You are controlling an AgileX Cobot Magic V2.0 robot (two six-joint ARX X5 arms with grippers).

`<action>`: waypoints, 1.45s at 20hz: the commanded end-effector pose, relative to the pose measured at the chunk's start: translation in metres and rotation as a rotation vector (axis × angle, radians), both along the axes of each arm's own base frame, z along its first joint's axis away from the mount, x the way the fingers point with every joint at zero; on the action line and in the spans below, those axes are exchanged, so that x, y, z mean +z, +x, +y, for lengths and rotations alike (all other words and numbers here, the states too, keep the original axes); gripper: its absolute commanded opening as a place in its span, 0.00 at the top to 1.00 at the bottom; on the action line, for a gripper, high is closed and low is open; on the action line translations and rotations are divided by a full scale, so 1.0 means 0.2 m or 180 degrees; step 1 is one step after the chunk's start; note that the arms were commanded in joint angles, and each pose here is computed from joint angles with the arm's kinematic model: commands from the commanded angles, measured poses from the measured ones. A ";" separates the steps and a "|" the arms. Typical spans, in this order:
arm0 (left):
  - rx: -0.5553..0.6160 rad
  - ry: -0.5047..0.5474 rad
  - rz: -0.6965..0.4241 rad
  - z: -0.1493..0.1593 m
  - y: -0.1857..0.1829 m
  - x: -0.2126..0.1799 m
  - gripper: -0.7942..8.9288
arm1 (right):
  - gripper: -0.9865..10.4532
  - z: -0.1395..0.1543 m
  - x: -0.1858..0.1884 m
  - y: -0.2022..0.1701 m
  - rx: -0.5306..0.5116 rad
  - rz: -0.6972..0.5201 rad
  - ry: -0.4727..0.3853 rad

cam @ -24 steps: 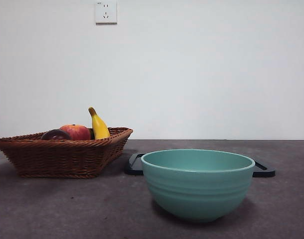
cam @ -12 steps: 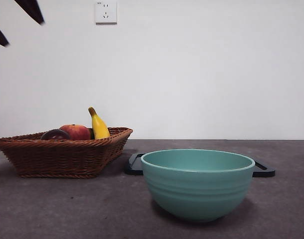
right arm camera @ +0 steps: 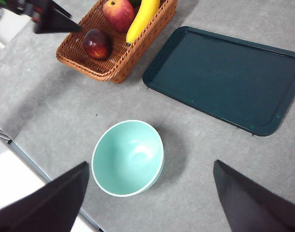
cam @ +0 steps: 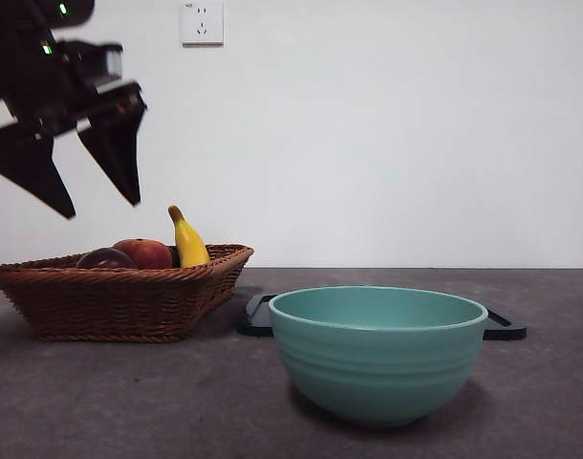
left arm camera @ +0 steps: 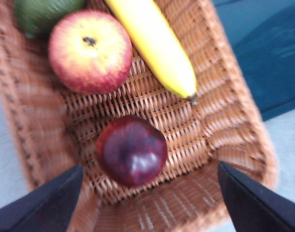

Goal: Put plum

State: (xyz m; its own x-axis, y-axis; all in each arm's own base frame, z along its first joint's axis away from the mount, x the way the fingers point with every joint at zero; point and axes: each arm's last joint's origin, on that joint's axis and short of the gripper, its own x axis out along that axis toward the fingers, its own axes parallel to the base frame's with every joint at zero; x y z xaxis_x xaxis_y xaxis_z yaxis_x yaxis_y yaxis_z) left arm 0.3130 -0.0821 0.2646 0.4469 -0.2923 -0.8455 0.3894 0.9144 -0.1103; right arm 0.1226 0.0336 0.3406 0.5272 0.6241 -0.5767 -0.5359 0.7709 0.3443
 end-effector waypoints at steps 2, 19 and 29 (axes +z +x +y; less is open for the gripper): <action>-0.0046 0.0057 0.0051 -0.03 0.08 -0.07 0.47 | 0.55 0.00 0.03 0.00 0.0013 -0.0055 0.0025; -0.0139 0.0236 0.0258 -0.07 0.18 -0.28 0.56 | 0.55 0.00 0.03 0.00 0.0007 -0.0028 0.0029; -0.0122 0.0132 0.0065 -0.07 0.15 -0.16 0.68 | 0.55 0.00 0.03 0.00 0.0005 -0.0025 0.0029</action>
State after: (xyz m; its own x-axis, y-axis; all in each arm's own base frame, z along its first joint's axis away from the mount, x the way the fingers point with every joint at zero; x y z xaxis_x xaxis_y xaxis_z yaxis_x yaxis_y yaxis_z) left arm 0.3394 -0.0925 0.2175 0.3703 -0.2576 -0.8925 0.4122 0.9066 -0.0907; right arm 0.1225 0.0336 0.3404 0.5257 0.6239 -0.5783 -0.5345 0.7711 0.3460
